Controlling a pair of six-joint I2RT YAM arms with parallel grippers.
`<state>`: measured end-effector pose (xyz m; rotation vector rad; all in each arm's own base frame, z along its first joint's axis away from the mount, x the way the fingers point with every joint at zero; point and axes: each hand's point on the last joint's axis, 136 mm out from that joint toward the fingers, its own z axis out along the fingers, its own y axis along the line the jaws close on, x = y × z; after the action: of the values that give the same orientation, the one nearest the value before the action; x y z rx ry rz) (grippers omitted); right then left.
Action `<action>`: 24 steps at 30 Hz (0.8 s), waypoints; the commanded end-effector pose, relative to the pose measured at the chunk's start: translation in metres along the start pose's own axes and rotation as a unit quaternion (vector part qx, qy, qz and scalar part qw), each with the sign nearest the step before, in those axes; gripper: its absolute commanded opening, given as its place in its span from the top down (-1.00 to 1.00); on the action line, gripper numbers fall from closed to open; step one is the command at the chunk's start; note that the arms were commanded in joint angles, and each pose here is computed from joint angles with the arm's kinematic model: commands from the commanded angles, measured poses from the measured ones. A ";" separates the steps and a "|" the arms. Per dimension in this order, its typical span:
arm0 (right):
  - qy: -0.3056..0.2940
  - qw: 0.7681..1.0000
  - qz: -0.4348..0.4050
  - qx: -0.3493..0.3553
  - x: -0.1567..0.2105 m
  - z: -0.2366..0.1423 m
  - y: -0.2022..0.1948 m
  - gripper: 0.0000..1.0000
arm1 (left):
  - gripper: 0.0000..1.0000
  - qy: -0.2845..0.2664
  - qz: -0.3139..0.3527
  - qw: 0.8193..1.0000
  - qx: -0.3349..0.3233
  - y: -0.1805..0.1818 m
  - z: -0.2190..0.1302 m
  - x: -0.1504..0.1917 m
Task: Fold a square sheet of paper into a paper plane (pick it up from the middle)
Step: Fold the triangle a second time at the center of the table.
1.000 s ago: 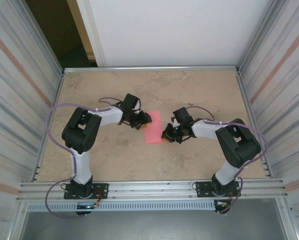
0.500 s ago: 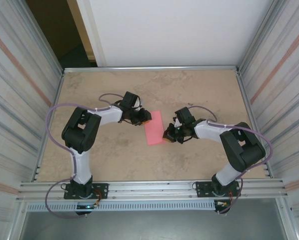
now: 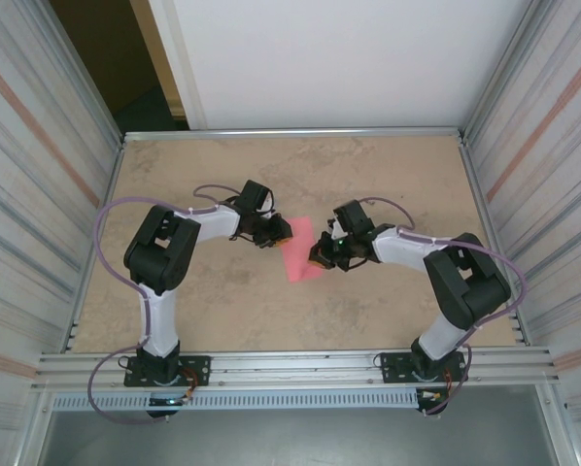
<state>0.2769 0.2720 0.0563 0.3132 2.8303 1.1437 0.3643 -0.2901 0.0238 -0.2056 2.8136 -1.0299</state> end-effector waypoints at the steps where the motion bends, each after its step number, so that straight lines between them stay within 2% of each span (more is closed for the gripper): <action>1: 0.005 1.000 -0.016 -0.011 -0.006 0.009 0.014 1.00 | 0.60 0.016 -0.012 0.999 -0.034 0.021 0.007 0.006; 13: 0.005 1.000 -0.024 -0.008 -0.020 0.034 0.026 1.00 | 0.60 0.018 -0.010 0.999 -0.028 0.018 0.005 0.007; 24: 0.002 1.000 -0.014 -0.001 -0.026 0.049 0.022 1.00 | 0.60 0.018 -0.017 0.999 -0.029 0.021 0.006 0.007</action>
<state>0.3062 0.3088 0.0359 0.2583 2.8398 1.1471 0.3642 -0.2902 0.0238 -0.2055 2.8142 -1.0306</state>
